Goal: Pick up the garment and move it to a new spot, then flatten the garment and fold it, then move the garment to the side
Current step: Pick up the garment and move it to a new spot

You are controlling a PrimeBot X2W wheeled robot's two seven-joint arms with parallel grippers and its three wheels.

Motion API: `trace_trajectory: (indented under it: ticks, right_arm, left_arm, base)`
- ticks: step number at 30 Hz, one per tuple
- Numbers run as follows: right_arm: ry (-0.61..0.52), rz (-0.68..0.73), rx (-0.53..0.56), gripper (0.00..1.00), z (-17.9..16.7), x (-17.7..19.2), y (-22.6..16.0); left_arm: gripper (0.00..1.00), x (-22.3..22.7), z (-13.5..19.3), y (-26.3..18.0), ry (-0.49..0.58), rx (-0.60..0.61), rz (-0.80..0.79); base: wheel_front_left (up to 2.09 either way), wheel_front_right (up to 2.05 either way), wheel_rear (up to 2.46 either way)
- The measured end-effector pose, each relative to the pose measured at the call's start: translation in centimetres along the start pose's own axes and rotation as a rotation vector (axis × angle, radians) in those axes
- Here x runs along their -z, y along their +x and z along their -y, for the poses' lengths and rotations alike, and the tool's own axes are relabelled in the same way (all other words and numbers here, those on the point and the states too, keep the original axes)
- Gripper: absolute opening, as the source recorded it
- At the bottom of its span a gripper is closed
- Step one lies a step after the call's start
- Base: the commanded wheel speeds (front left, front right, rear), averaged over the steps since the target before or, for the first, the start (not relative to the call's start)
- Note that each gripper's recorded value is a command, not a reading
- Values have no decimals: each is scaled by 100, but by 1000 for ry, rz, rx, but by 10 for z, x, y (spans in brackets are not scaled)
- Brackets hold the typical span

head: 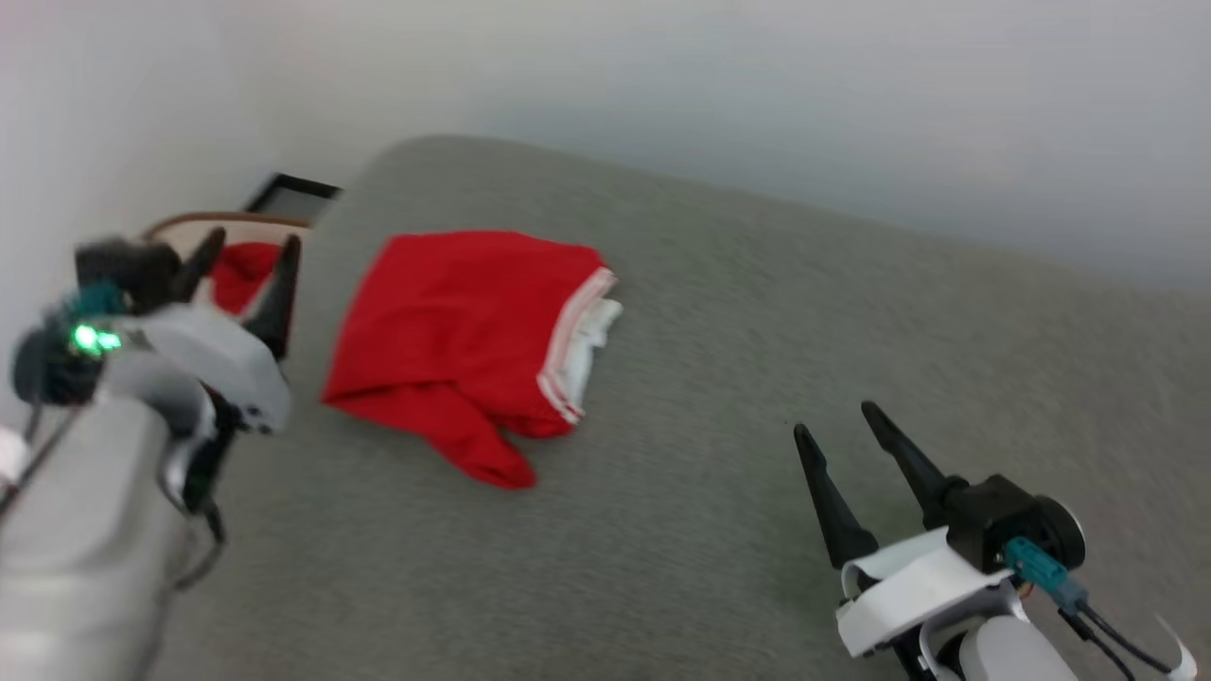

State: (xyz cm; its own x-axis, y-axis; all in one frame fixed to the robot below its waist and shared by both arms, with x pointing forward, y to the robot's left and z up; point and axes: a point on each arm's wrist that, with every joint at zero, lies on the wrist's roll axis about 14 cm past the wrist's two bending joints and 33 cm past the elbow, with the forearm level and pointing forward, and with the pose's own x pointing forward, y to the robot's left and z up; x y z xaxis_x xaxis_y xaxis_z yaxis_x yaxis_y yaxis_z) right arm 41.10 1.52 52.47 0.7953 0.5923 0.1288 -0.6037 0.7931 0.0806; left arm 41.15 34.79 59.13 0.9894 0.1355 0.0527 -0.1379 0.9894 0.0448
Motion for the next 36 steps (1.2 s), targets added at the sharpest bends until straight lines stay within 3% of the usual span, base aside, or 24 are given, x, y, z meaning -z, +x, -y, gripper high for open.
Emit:
trace_trajectory:
  ticks: [2,6,14,20,26,27,29,30,36]
  right_arm:
    - [5,-2,35,100,13,2,-3]
    - [19,-15,107,100,41,11,-8]
    - [42,-65,226,100,84,36,-24]
    - [49,-96,284,100,106,52,-32]
    - [50,-129,306,100,117,68,-36]
    - [47,-130,308,100,119,69,-36]
    - [48,-143,316,100,122,73,-38]
    - [48,-149,320,100,123,75,-40]
    - [48,-149,334,100,123,72,-47]
  left_arm:
    - [100,9,4,22,26,26,-85]
    - [100,47,21,56,-62,57,-322]
    - [100,138,59,77,-202,132,-819]
    - [100,200,89,70,-238,186,-1073]
    - [100,234,102,75,-278,199,-1175]
    - [80,238,104,76,-281,201,-1188]
    - [17,244,106,79,-274,206,-1200]
    - [0,247,107,80,-270,210,-1205]
    - [0,236,119,97,-279,222,-1062]
  base:
    - [0,0,0]
    - [0,0,0]
    - [0,0,0]
    - [0,0,0]
    - [0,0,0]
    - [0,0,0]
    - [0,0,0]
    - [0,0,0]
    - [0,0,0]
